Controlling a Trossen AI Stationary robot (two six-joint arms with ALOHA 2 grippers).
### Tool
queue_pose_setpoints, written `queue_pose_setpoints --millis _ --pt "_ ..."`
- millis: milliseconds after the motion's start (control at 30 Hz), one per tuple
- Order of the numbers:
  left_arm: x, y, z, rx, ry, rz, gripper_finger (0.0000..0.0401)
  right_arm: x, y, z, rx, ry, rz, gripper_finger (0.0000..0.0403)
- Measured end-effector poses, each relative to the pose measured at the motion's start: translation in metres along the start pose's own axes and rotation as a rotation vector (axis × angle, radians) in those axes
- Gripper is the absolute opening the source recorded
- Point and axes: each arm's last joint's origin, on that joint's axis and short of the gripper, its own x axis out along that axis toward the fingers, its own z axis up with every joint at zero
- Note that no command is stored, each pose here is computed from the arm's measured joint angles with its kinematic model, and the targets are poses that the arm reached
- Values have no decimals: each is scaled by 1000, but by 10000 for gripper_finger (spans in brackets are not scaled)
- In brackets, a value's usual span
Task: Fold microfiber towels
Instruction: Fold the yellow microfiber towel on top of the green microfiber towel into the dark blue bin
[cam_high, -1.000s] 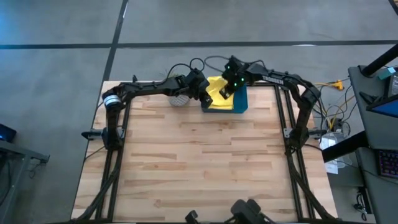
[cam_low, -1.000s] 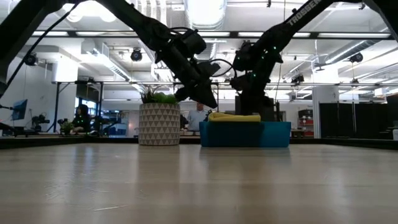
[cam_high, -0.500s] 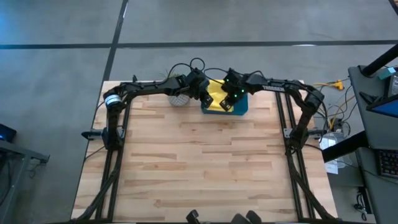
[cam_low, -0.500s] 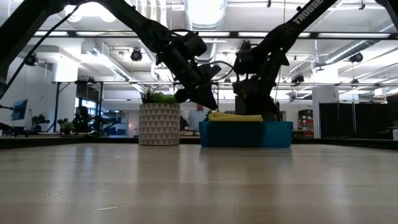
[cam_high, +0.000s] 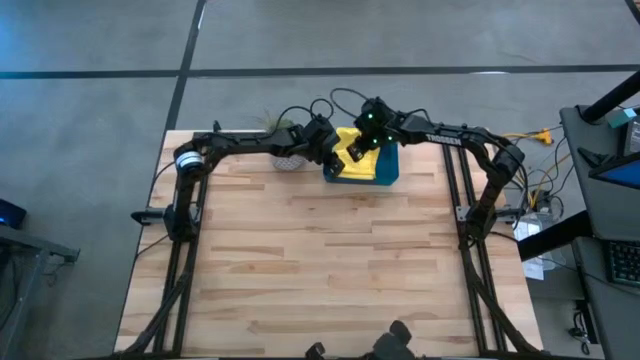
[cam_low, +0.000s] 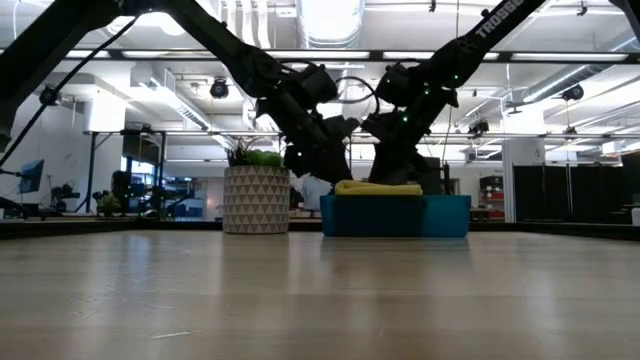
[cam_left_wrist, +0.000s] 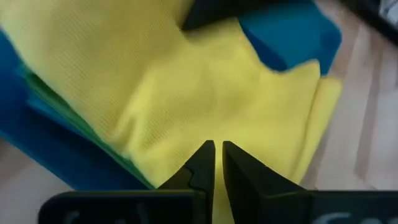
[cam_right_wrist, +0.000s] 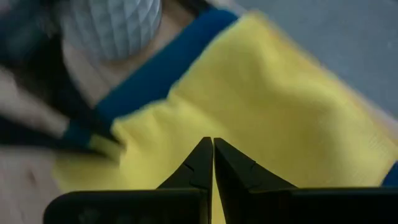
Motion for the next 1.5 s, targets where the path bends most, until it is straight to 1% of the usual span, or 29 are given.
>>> queue_pose_setpoints --millis 67,133,233,367,467,567,700,767,833,967,1067,1200,1300,1400,1500 --pt "2 -3 -4 3 22 -5 17 -1 -6 5 32 -39 12 9" --pt "3 -7 -6 4 30 -14 17 -1 -14 6 52 -46 25 9" --pt "4 -10 -9 5 48 -19 17 4 -24 2 78 -7 17 9" --pt "4 -12 -14 2 98 -15 17 13 -27 -1 87 21 13 8" --pt "4 -12 -19 -1 134 -9 17 19 -30 0 102 18 -34 9" --pt "5 -12 -21 -2 143 -7 17 16 -35 10 140 -29 -92 9" --pt "4 -13 -19 -1 135 -8 17 3 -32 27 139 -88 -81 9" --pt "3 -14 -16 0 127 -10 17 1 -28 31 129 -94 -28 8" --pt "3 -14 -15 1 118 -12 17 4 -23 35 119 -89 18 9" --pt "3 -15 -14 1 115 -10 17 17 -15 38 102 -80 41 9" --pt "3 -15 -14 1 115 -10 17 27 -10 44 103 -73 51 9" --pt "3 -15 -16 -1 126 -7 17 44 -11 48 129 -22 45 9" --pt "3 -15 -16 -11 124 -7 17 53 -12 53 122 -1 38 9" --pt "3 -15 -16 -22 124 -6 17 55 -14 62 120 -27 29 9" --pt "3 -15 -16 -22 122 -6 17 47 -17 72 129 -61 30 9"
